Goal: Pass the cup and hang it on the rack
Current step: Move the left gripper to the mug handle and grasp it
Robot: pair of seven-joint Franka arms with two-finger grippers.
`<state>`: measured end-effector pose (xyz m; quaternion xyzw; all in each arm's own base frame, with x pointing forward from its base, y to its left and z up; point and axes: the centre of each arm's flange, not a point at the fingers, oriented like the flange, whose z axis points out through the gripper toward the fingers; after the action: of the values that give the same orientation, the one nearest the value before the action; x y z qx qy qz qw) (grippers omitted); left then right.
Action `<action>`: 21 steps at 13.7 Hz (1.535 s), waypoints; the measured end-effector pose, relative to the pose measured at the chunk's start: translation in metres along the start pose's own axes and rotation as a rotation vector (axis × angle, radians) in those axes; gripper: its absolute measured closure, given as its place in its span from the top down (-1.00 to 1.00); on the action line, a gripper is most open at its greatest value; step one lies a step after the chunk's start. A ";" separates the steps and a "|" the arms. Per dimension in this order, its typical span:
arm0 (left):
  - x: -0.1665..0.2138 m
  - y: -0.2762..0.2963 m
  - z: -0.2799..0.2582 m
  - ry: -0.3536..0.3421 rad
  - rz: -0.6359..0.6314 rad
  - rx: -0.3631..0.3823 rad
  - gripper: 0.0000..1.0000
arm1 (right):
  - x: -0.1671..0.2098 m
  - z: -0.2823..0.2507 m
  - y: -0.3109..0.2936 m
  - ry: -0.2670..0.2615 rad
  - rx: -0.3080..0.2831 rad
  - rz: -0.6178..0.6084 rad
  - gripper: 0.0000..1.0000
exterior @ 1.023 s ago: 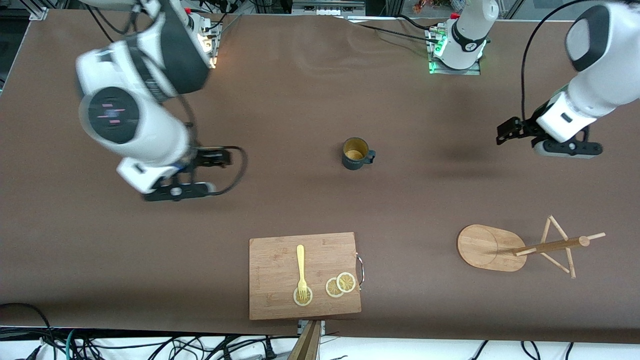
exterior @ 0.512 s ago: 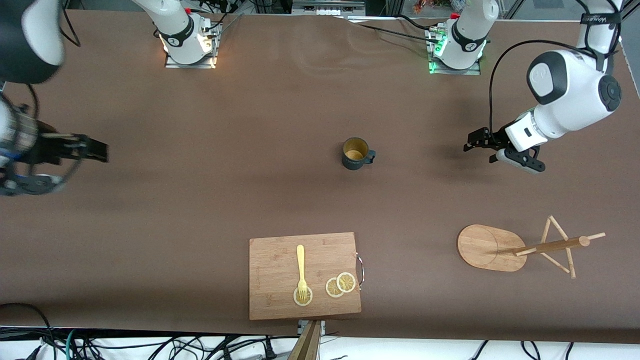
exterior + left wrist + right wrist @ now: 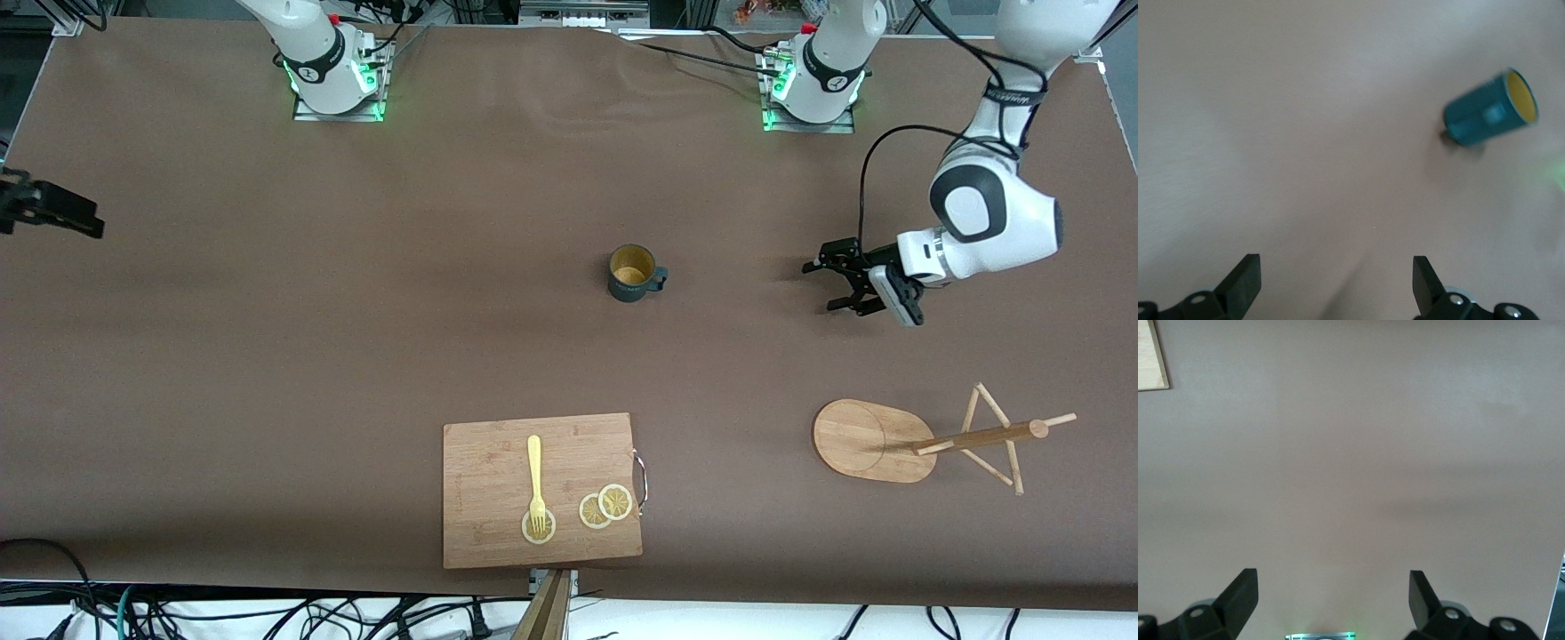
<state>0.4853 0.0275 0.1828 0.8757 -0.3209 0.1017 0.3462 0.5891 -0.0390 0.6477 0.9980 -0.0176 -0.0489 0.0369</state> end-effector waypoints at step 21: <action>0.093 0.059 0.225 0.489 0.826 -0.367 0.94 | -0.017 0.022 0.008 -0.062 0.040 0.005 1.00</action>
<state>0.5097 -0.2022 0.0857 0.5511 -0.5623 0.3741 0.4901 0.5698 -0.0481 0.6277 0.9965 -0.0221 -0.0792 0.0166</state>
